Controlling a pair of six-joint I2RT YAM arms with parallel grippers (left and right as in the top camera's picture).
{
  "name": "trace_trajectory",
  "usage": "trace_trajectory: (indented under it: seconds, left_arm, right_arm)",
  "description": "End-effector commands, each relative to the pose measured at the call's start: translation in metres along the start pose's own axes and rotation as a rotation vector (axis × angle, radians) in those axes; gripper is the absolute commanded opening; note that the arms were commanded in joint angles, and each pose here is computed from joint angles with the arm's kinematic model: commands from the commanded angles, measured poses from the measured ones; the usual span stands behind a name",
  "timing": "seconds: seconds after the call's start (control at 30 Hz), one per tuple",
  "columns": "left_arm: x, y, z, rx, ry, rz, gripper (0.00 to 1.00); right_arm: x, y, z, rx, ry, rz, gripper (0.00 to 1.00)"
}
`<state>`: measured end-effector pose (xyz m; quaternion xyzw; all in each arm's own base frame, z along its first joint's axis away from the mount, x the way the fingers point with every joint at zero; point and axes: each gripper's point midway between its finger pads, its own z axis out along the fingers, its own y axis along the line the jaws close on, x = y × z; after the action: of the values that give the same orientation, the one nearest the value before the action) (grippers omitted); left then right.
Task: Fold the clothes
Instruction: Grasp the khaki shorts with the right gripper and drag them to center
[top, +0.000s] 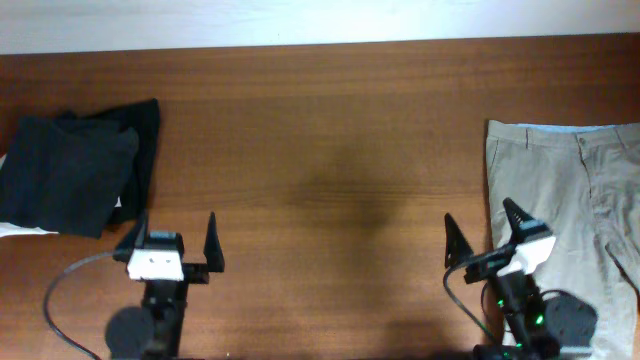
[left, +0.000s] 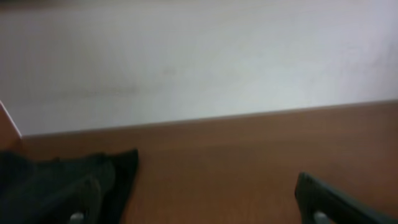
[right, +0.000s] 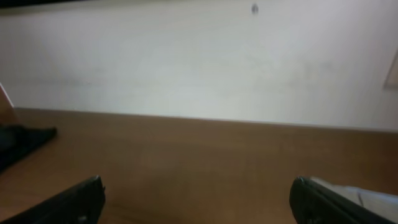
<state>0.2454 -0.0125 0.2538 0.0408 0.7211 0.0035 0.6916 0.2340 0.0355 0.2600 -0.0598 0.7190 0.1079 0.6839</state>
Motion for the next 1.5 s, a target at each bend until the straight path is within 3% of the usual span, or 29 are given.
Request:
trace_trajectory:
  seconds: [0.0, 0.23, 0.3, 0.53, 0.7, 0.83, 0.87, 0.93, 1.17, 1.23, 1.27, 1.33, 1.4, 1.47]
  left_arm:
    - [-0.034, 0.001, 0.017, 0.013, 0.091, -0.006, 0.99]
    - [-0.048, -0.001, 0.076, 0.055, 0.383, -0.014, 0.99]
    - [-0.044, -0.010, 0.099, 0.109, 0.474, -0.029, 0.99]
    - [-0.007, -0.036, 0.138, 0.254, 0.624, -0.082, 0.99]
    - [-0.005, -0.045, 0.134, 0.302, 0.636, -0.101, 0.99]
    - [-0.001, -0.047, 0.129, 0.316, 0.662, -0.110, 0.99]
    - [0.001, -0.047, 0.127, 0.316, 0.671, -0.112, 0.99]
    - [0.003, -0.048, 0.126, 0.317, 0.681, -0.113, 0.99]
    - [0.008, -0.049, 0.120, 0.323, 0.714, -0.121, 0.99]
    - [0.008, -0.049, 0.120, 0.324, 0.713, -0.121, 0.99]
    - [0.008, -0.049, 0.121, 0.324, 0.713, -0.121, 0.99]
    - [0.008, -0.049, 0.121, 0.324, 0.712, -0.120, 0.99]
    - [0.008, -0.049, 0.121, 0.324, 0.712, -0.121, 0.99]
    - [0.008, -0.049, 0.121, 0.324, 0.712, -0.121, 0.99]
  right_arm:
    - [-0.025, -0.005, 0.016, 0.014, 0.095, 0.065, 0.99]
    - [-0.035, -0.035, 0.078, 0.093, 0.453, 0.157, 0.99]
    - [-0.022, -0.043, 0.099, 0.099, 0.596, 0.177, 0.99]
    - [0.033, -0.076, 0.127, 0.175, 0.867, 0.276, 0.99]
    - [0.058, -0.121, 0.152, 0.223, 0.905, 0.353, 0.99]
    - [0.104, -0.171, 0.163, 0.354, 0.938, 0.454, 1.00]
    - [0.121, -0.186, 0.164, 0.413, 0.953, 0.493, 0.93]
    - [0.148, -0.205, 0.169, 0.468, 0.969, 0.534, 0.89]
    - [0.216, -0.225, 0.174, 0.576, 1.067, 0.485, 0.89]
    - [0.223, -0.228, 0.171, 0.612, 1.089, 0.471, 0.83]
    - [0.224, -0.226, 0.171, 0.611, 1.093, 0.474, 0.71]
    - [0.226, -0.217, 0.170, 0.608, 1.113, 0.487, 0.34]
    - [0.231, -0.197, 0.171, 0.576, 1.161, 0.473, 0.08]
    - [0.233, -0.175, 0.179, 0.534, 1.181, 0.442, 0.04]
